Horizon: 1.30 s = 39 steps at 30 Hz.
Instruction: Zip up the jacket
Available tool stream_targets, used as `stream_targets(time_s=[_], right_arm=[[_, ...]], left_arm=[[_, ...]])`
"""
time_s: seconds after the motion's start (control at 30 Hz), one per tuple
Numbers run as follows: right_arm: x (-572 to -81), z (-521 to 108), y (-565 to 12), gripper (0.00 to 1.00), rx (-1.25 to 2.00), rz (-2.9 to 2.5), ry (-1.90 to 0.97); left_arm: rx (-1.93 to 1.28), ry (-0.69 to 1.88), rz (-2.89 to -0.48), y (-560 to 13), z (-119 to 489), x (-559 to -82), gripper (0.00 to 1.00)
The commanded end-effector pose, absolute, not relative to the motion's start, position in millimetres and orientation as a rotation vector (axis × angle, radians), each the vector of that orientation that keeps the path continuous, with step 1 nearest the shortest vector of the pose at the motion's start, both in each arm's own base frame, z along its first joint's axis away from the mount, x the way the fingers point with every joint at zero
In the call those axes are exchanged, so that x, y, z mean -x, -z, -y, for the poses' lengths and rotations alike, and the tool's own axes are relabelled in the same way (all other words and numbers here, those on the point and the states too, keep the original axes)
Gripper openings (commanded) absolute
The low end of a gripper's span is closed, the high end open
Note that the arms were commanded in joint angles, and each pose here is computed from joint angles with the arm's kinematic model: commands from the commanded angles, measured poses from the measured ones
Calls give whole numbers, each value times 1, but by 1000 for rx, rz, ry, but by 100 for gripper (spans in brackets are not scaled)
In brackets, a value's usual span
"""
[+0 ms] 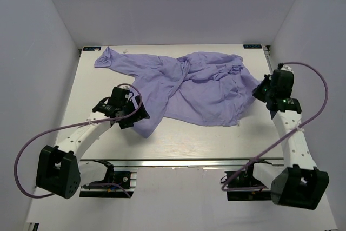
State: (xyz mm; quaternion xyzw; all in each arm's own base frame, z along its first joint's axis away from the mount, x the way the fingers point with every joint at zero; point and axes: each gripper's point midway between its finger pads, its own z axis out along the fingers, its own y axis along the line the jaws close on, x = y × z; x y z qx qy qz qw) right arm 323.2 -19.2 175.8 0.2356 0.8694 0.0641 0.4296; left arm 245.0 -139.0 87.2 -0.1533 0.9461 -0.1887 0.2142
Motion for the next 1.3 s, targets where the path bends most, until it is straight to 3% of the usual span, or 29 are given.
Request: stream_targets(time_s=[0.0, 0.13, 0.37, 0.53, 0.7, 0.8, 0.83, 0.9, 1.13, 1.27], right_arm=[[-325, -36, -225, 0, -319, -2127, -345], [-320, -121, -245, 0, -34, -2151, -472], [-298, -277, -199, 0, 448, -2297, -581], [-256, -324, -131, 0, 626, -2484, -643], [-203, -318, -102, 2, 779, -2554, -654], [-158, -300, -87, 24, 895, -2622, -675], [-146, -295, -86, 51, 905, -2647, -703], [-127, -276, -69, 89, 888, -2727, -669], [-135, -271, -126, 89, 750, -2490, -778], [-171, -238, -146, 89, 467, -2447, -575]], left_arm=[[388, 570, -2528, -115, 141, -253, 98], [385, 544, -2505, -125, 134, -250, 98], [426, 509, -2496, -126, 125, -240, 98], [459, 467, -2518, -123, 118, -234, 98], [449, 481, -2546, -116, 122, -233, 98], [428, 531, -2570, -109, 131, -234, 98], [424, 537, -2577, -107, 133, -234, 98], [435, 523, -2606, -100, 132, -233, 98], [409, 545, -2638, -94, 138, -233, 98], [316, 662, -2624, -101, 153, -234, 98]])
